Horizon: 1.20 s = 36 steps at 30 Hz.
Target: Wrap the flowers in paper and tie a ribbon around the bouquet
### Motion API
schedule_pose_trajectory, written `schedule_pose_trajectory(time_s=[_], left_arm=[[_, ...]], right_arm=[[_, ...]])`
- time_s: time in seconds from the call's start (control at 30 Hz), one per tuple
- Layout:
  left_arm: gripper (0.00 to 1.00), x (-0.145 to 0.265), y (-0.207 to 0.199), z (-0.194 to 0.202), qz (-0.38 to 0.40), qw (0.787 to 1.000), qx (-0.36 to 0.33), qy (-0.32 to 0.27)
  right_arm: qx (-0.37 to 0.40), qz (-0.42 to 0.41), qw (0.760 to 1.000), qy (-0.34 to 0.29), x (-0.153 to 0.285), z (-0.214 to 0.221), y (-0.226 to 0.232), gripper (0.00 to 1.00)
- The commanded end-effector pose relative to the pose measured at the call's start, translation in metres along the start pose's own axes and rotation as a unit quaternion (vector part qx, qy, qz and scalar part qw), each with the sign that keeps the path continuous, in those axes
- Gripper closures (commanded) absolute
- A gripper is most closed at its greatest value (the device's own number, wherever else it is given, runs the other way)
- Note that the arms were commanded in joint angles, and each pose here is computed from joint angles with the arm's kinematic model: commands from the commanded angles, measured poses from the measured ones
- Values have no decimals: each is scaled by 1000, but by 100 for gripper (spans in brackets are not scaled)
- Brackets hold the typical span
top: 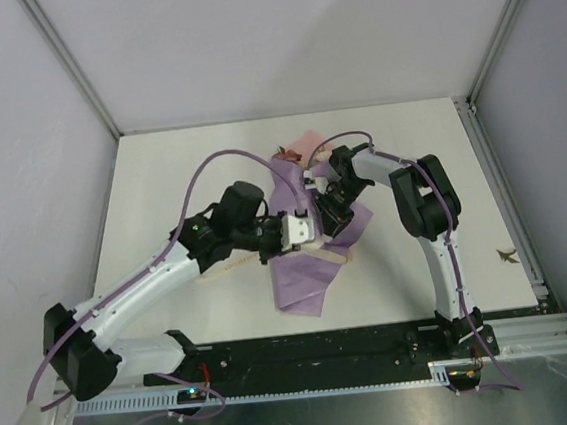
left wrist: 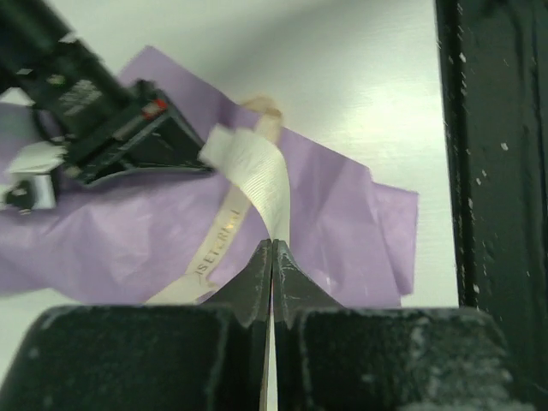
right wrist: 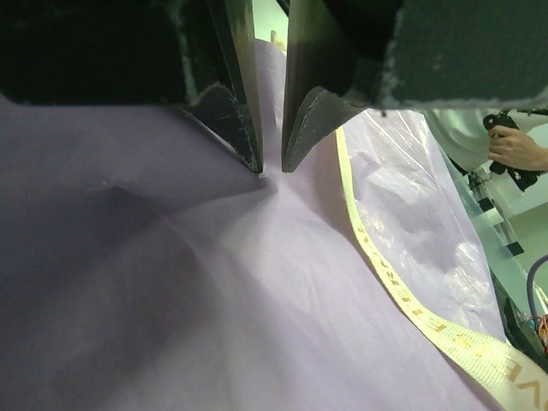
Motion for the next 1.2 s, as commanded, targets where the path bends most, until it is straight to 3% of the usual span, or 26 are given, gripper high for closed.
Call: schedule_pose_trajectory(time_s=[0.0, 0.4, 0.83, 1.17], left_arm=[[100, -17, -38, 31, 98, 995, -34, 14], [100, -68, -28, 105, 138, 969, 11, 205], [100, -81, -25, 114, 139, 963, 47, 226], [100, -81, -6, 114, 110, 965, 85, 224]], right_arm=[[-3, 8, 1000, 7, -3, 2, -8, 80], [-1, -14, 1000, 10, -2, 4, 2, 78], [-17, -116, 992, 42, 13, 18, 33, 59], [-8, -40, 997, 64, -11, 16, 21, 58]])
Point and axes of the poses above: each gripper's point midway between its finger pads, its own x axis back along the fingers, its own y axis along the line the jaws close on, z = x × y, the point moved 6 cm from there along x, back along the fingers, and after that the axes turned 15 degrees about -x, right-handed, at the moved point
